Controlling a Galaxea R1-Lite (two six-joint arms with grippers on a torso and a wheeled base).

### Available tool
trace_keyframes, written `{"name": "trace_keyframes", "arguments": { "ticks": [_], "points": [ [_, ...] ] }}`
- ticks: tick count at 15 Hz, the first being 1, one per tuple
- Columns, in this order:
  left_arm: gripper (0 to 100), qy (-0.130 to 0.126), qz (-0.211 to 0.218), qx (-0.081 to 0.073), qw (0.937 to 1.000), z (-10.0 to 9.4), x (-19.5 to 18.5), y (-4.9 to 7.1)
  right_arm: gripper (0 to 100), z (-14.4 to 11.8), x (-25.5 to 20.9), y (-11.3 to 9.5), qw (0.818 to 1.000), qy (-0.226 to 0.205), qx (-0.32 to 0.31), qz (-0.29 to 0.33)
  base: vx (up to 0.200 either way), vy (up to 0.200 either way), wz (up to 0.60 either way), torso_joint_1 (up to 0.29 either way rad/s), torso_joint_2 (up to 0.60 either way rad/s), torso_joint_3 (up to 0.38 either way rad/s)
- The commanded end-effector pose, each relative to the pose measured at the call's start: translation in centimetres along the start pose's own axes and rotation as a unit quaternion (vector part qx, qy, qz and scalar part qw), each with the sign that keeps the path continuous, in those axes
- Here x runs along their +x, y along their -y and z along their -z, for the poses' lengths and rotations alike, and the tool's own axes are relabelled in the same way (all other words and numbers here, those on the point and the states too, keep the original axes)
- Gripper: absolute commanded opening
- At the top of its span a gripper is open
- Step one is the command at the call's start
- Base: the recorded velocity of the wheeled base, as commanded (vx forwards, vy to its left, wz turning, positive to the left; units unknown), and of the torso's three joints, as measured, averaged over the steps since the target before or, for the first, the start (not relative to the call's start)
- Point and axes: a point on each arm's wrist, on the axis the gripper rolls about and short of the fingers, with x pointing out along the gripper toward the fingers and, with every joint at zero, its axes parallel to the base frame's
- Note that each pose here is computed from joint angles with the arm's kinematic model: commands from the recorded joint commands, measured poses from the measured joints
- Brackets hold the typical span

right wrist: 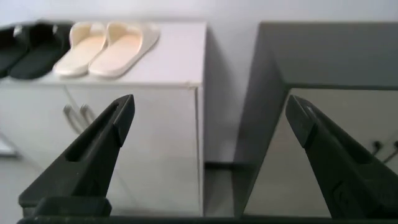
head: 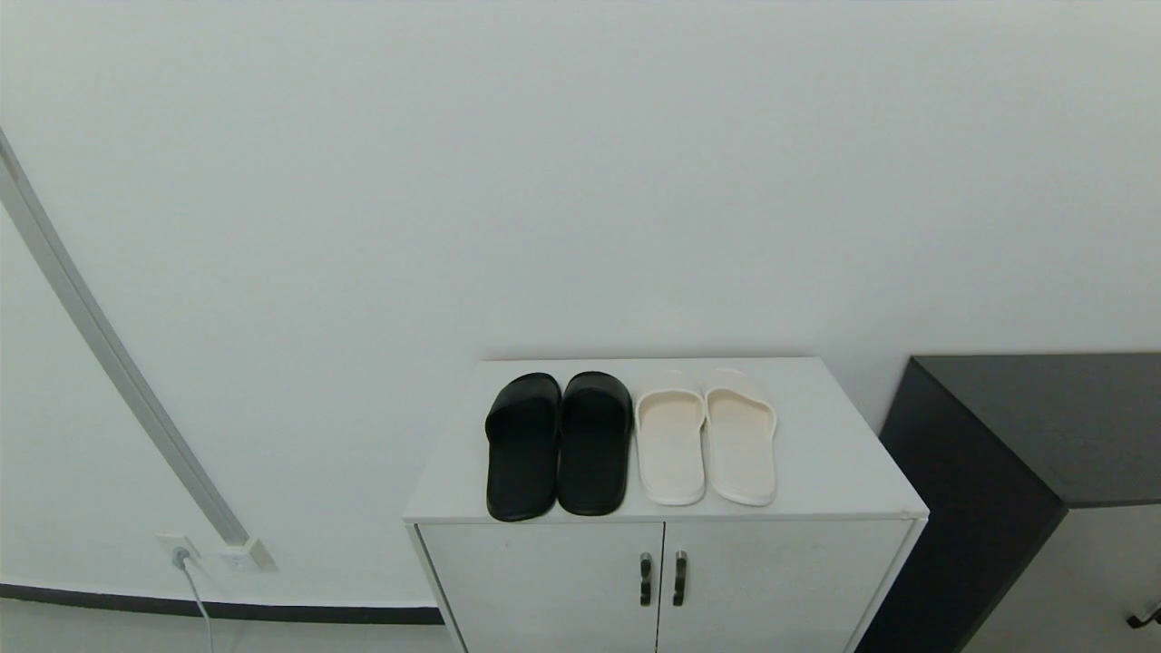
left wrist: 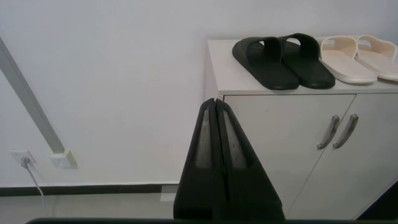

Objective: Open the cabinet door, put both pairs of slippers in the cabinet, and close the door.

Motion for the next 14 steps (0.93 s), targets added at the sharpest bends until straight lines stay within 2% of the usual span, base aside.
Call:
{"name": "trace_keyframes", "arguments": {
  "ticks": [1,5,7,11,14],
  "points": [
    [0,-0.001,0.0,0.0,1.0,0.0,0.0,0.0,100,0.7,2.6,-0.1,0.995,-0.095,-0.005,-0.035,0.0,0.0,0.0,0.0,0.0,0.0],
    [0,-0.001,0.0,0.0,1.0,0.0,0.0,0.0,100,-2.4,6.9,-0.6,0.988,-0.131,-0.011,-0.083,0.0,0.0,0.0,0.0,0.0,0.0],
    [0,-0.001,0.0,0.0,1.0,0.0,0.0,0.0,100,-3.1,9.6,-1.5,0.981,-0.155,0.008,-0.113,0.0,0.0,0.0,0.0,0.0,0.0],
    [0,-0.001,0.0,0.0,1.0,0.0,0.0,0.0,100,-4.2,14.3,-4.5,0.977,-0.156,0.02,-0.146,0.0,0.0,0.0,0.0,0.0,0.0],
    [0,-0.001,0.0,0.0,1.0,0.0,0.0,0.0,100,-5.2,16.4,-7.7,0.975,-0.158,0.018,-0.153,0.0,0.0,0.0,0.0,0.0,0.0]
  ]
}}
